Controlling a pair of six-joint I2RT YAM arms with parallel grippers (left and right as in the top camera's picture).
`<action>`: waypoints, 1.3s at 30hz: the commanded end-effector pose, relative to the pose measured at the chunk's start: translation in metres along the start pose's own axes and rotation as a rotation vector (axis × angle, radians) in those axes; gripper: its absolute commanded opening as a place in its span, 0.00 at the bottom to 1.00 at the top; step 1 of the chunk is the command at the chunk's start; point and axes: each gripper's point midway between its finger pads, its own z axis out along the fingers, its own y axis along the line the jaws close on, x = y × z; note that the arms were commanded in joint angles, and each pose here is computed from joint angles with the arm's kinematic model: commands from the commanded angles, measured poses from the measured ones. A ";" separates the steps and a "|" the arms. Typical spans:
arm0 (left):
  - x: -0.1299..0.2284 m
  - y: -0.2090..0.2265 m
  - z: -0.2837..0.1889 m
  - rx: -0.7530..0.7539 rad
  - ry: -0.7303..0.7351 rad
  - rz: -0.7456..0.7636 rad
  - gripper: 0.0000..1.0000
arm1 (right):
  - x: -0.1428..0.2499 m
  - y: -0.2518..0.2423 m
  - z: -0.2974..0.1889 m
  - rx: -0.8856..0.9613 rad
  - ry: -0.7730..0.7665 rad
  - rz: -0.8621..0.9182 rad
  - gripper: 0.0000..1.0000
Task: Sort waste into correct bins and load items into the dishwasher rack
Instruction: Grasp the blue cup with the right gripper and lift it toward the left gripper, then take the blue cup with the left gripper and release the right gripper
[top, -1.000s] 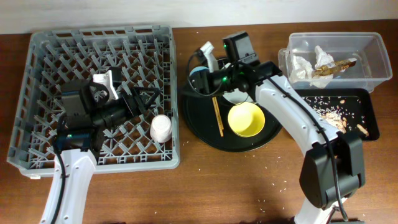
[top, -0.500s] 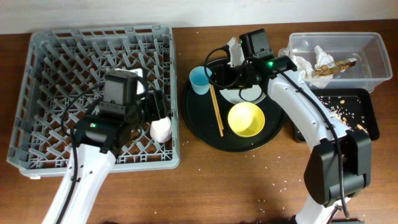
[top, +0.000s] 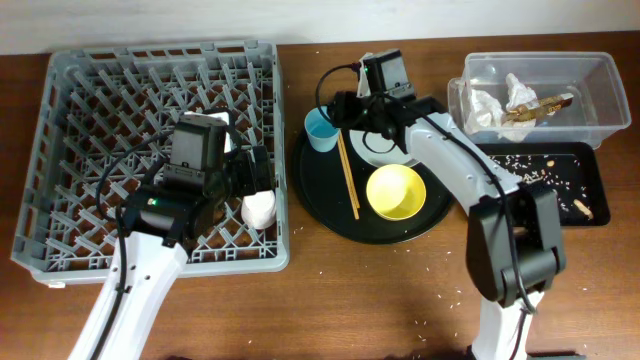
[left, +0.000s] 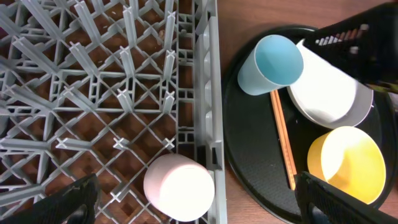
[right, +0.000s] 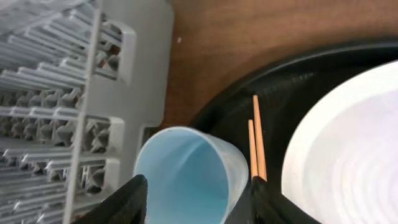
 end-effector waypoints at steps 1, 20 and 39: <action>-0.007 -0.001 -0.005 -0.005 -0.024 0.013 0.99 | 0.008 -0.011 0.027 0.020 0.017 0.055 0.51; -0.004 -0.026 -0.017 0.347 0.068 -0.061 0.99 | 0.028 0.043 -0.120 -0.495 0.280 -0.024 0.04; -0.016 -0.032 -0.041 1.206 0.246 -0.307 0.99 | 0.066 0.160 -0.123 -0.861 0.310 -0.237 0.04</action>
